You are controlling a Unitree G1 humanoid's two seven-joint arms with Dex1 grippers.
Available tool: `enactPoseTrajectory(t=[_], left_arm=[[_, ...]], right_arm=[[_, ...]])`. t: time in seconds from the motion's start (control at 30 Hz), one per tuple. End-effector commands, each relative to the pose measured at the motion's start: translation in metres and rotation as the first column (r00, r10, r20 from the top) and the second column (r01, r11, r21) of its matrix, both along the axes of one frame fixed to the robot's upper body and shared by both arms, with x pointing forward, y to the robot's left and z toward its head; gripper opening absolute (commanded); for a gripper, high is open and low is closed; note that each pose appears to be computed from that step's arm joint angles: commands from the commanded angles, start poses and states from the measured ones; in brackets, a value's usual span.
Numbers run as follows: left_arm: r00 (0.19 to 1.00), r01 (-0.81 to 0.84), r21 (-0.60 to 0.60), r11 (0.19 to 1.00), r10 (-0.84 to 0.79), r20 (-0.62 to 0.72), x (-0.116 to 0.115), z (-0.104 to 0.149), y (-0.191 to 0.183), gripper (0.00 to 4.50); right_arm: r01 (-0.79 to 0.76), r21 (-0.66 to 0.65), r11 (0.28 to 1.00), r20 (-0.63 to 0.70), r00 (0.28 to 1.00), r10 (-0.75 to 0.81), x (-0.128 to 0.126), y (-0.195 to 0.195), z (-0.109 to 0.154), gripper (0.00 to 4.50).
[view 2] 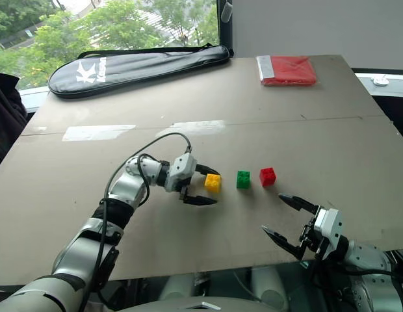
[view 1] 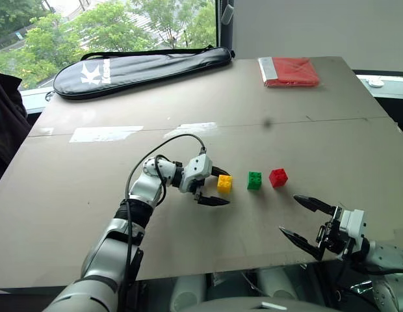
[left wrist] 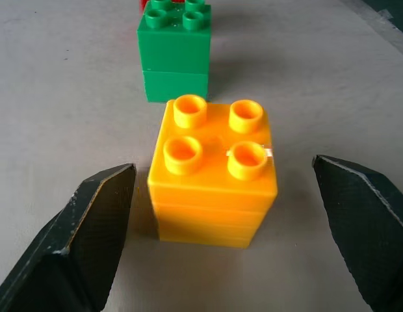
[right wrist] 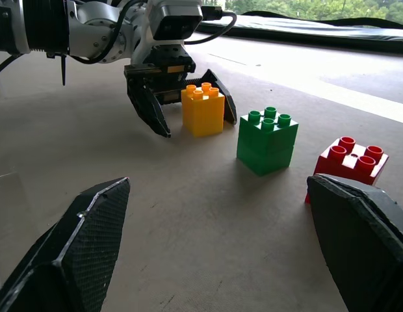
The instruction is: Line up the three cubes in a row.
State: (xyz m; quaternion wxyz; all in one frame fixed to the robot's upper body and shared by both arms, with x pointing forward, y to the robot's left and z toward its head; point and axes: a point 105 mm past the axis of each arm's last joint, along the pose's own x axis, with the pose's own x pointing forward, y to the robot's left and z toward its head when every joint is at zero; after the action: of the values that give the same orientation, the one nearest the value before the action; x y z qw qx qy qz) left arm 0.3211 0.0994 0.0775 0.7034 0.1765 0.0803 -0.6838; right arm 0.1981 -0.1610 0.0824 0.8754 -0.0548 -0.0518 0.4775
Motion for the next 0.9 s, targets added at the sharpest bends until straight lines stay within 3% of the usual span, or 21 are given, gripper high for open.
enactPoseTrajectory(t=[0.03, 0.27, 0.43, 0.73, 0.9], left_arm=[[0.996, -0.089, -0.078, 0.993, 0.089, -0.005, 0.003, 0.011, 0.016, 4.45], [0.99, -0.122, -0.026, 0.992, 0.12, -0.068, -0.036, 0.011, 0.056, 4.45], [0.964, -0.252, 0.049, 0.966, 0.256, -0.078, -0.059, 0.003, 0.078, 4.45], [0.835, -0.548, -0.001, 0.836, 0.547, -0.059, -0.101, -0.017, 0.07, 4.45], [0.772, -0.635, 0.002, 0.773, 0.634, -0.051, -0.12, -0.026, 0.073, 4.45]], right_arm=[[-0.009, 0.003, 1.0, 0.035, 0.999, 0.009, 0.0, 0.0, 0.006, 4.5], [-0.027, -0.005, 1.0, 0.029, 0.999, 0.027, 0.001, -0.001, 0.005, 4.5], [-0.028, -0.011, 1.0, 0.023, 0.999, 0.029, 0.003, -0.006, 0.003, 4.5], [0.056, -0.065, 0.996, -0.021, 0.998, -0.058, 0.006, -0.046, -0.013, 4.5], [0.061, -0.085, 0.994, -0.021, 0.998, -0.063, 0.007, -0.059, -0.012, 4.5]])
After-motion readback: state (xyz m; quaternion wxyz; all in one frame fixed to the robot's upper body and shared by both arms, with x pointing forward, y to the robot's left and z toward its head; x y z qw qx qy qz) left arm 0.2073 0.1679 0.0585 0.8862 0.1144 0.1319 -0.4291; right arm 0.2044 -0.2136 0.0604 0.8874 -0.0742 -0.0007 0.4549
